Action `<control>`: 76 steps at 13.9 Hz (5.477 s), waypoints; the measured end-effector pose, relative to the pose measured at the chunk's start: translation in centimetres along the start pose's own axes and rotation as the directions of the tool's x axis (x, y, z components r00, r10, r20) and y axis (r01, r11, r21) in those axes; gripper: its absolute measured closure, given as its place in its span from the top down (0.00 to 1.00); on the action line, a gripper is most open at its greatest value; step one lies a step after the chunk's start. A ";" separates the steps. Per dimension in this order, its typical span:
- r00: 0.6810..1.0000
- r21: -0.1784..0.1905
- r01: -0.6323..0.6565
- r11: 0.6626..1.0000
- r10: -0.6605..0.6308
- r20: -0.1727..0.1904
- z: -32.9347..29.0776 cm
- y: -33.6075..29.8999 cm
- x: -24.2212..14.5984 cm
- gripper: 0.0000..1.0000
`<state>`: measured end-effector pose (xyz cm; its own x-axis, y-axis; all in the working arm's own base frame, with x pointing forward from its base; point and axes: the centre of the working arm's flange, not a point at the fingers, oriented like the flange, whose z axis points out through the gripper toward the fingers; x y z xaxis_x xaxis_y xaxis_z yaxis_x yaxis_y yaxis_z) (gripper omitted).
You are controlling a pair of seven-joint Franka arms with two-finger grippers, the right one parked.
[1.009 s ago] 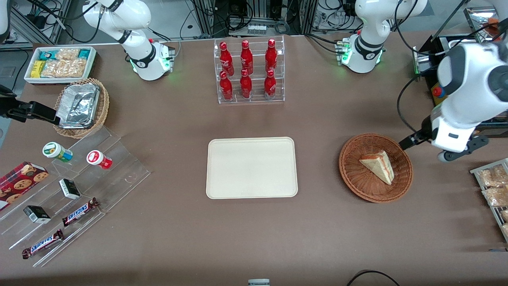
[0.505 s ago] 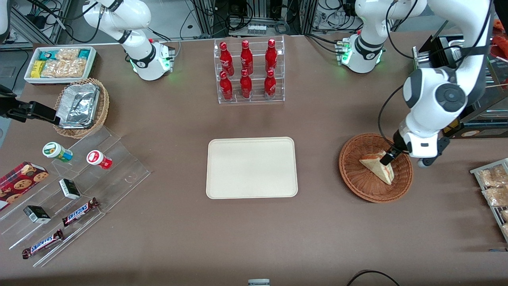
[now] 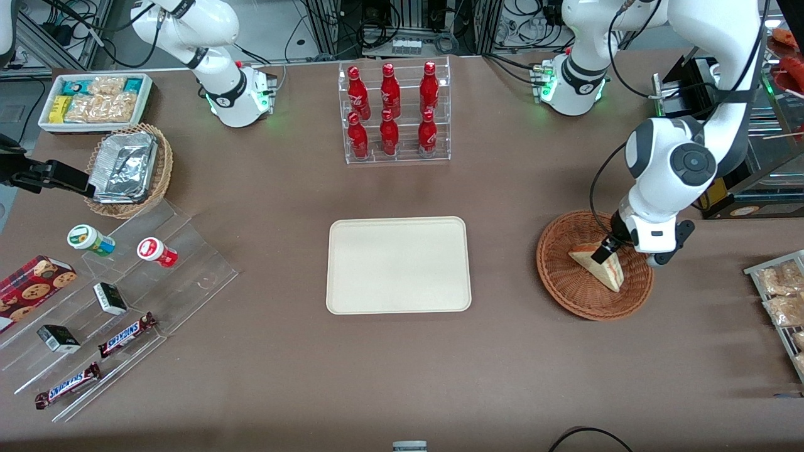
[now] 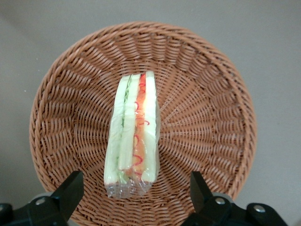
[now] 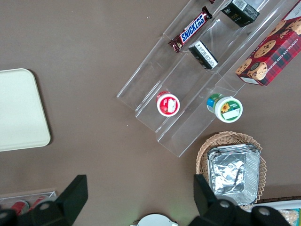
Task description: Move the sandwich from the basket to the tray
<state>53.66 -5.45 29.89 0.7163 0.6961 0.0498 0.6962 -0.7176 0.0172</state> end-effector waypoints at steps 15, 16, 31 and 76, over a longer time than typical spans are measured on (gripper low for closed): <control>1.000 0.012 0.010 1.000 -0.011 0.020 4.7 -0.3 0.0 0.47; 1.000 0.010 0.013 1.000 -0.013 0.018 4.6 -0.3 0.0 0.39; 0.964 0.067 -0.259 0.963 0.254 0.074 -12.1 10.9 -10.7 0.19; 0.905 0.075 -0.425 0.902 0.421 0.065 -19.6 25.0 -21.5 0.99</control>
<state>54.73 -38.80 48.80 0.9442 0.3290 -0.0128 0.3270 -0.9416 -0.0808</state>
